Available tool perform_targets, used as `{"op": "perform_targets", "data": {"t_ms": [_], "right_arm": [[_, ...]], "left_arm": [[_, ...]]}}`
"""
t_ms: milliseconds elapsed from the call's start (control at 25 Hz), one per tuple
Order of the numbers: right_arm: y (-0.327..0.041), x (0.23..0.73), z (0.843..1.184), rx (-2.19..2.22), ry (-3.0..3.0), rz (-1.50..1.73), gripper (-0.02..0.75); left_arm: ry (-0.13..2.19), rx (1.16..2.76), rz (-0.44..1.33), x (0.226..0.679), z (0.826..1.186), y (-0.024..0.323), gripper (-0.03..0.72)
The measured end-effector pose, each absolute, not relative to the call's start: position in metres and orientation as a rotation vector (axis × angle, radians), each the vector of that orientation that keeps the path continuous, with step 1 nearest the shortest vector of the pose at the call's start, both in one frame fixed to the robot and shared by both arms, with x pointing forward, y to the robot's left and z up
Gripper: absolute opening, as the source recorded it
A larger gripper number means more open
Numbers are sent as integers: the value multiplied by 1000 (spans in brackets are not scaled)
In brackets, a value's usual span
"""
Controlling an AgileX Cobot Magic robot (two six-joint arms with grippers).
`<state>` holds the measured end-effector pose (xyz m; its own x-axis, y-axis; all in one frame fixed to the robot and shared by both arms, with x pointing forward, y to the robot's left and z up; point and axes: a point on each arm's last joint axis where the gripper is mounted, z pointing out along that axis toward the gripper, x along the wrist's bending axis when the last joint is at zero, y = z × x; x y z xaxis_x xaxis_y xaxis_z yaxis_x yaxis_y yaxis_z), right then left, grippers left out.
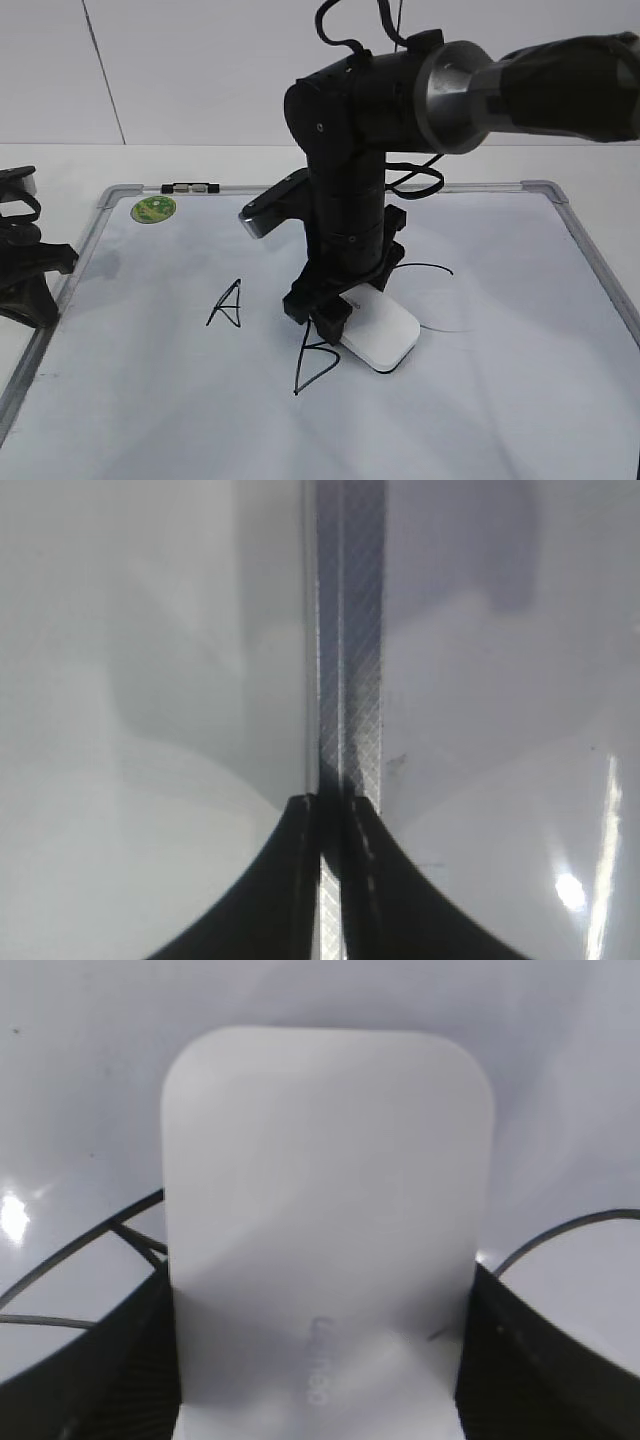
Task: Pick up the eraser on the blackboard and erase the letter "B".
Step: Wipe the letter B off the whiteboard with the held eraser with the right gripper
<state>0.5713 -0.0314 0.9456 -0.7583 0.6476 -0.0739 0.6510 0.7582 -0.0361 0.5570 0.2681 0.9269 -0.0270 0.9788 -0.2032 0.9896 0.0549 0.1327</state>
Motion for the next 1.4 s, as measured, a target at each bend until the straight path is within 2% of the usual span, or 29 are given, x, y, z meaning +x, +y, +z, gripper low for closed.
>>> {"op": "perform_targets", "data": {"t_ms": [560, 1120, 1400], "right_arm": [[-26, 565, 945, 1076, 2972, -19, 529], [-38, 537, 946, 1073, 3055, 65, 529], [-11, 510, 947, 896, 3130, 59, 529]], "left_arm": [[2093, 2008, -68, 557, 927, 268, 22], [2094, 2009, -71, 557, 927, 268, 22], [2094, 2010, -73, 556, 927, 268, 22]]}}
